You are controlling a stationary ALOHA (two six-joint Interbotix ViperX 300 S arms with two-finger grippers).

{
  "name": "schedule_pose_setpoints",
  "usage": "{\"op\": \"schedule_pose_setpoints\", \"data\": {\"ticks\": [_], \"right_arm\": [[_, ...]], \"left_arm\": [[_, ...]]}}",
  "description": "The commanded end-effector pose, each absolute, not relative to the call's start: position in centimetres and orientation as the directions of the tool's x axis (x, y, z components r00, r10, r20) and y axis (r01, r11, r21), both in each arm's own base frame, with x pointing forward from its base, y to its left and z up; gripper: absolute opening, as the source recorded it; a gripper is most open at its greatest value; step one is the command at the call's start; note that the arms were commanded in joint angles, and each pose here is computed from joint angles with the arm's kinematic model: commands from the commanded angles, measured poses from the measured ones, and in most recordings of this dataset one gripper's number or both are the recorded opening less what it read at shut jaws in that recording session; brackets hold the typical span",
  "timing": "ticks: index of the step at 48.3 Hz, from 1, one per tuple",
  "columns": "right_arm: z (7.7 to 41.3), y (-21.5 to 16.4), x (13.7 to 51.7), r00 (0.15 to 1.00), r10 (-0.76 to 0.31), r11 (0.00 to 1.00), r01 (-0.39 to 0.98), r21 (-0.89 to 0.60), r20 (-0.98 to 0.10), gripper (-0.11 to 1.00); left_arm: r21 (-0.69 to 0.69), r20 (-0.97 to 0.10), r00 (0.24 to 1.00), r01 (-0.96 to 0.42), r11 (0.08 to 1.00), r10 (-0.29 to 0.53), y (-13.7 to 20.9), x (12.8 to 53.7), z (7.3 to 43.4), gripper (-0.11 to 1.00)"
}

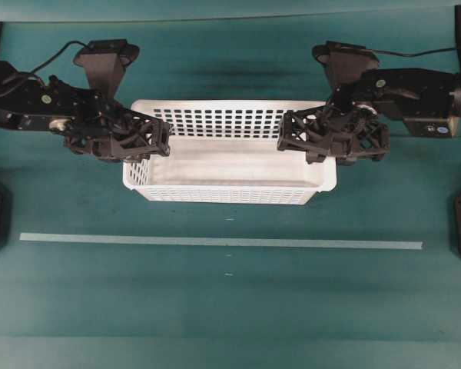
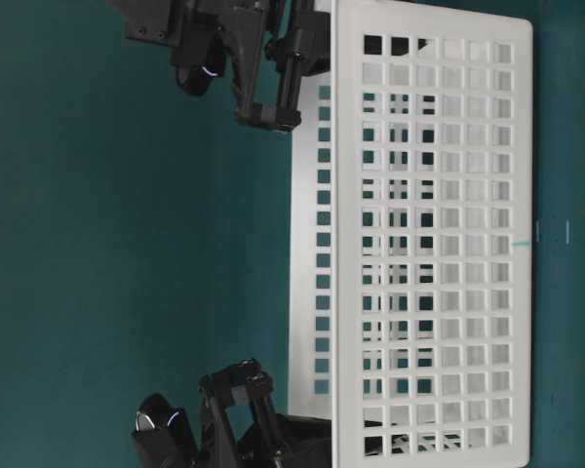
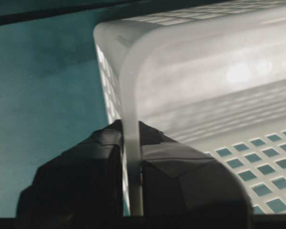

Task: Lift the white basket with both hands.
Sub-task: 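Lower both grippers onto the end rims and close on them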

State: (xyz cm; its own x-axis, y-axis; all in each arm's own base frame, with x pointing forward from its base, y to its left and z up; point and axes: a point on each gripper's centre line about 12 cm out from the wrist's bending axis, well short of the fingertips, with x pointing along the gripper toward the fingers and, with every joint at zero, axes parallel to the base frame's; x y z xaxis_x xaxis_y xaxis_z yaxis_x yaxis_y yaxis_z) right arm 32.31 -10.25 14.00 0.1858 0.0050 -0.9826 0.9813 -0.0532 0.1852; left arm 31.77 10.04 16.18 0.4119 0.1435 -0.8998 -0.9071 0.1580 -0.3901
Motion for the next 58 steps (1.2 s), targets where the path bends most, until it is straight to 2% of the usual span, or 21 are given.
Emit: {"op": "schedule_pose_setpoints", "data": {"ticks": [1,16,32,46,58], "right_arm": [[13.6,-10.2,32.5,0.186,0.002,-0.049,0.981,0.186,-0.983,0.16],[14.0,-10.4,32.7,0.2,-0.013,-0.034,0.979,0.2,-0.98,0.16],[15.8,-9.9,32.1,0.199,-0.008,-0.025,0.98,0.199,-0.98,0.16],[15.8,-9.8,32.1,0.196,-0.006,-0.017,0.98,0.196,-0.981,0.16],[15.7,-8.9,32.1,0.182,0.004,0.007,0.983,0.182,-0.983,0.16]], "left_arm": [[-0.396,-0.896,0.419,-0.903,0.166,0.147,10.0,31.9,16.3,0.02],[-0.404,-0.892,0.428,-0.9,0.164,0.149,10.1,32.1,16.7,0.02],[-0.411,-0.887,0.434,-0.897,0.163,0.155,10.1,31.9,19.4,-0.03],[-0.413,-0.887,0.437,-0.896,0.163,0.152,9.9,32.0,19.4,-0.03],[-0.414,-0.892,0.433,-0.898,0.15,0.129,8.4,32.2,19.2,-0.03]]}}
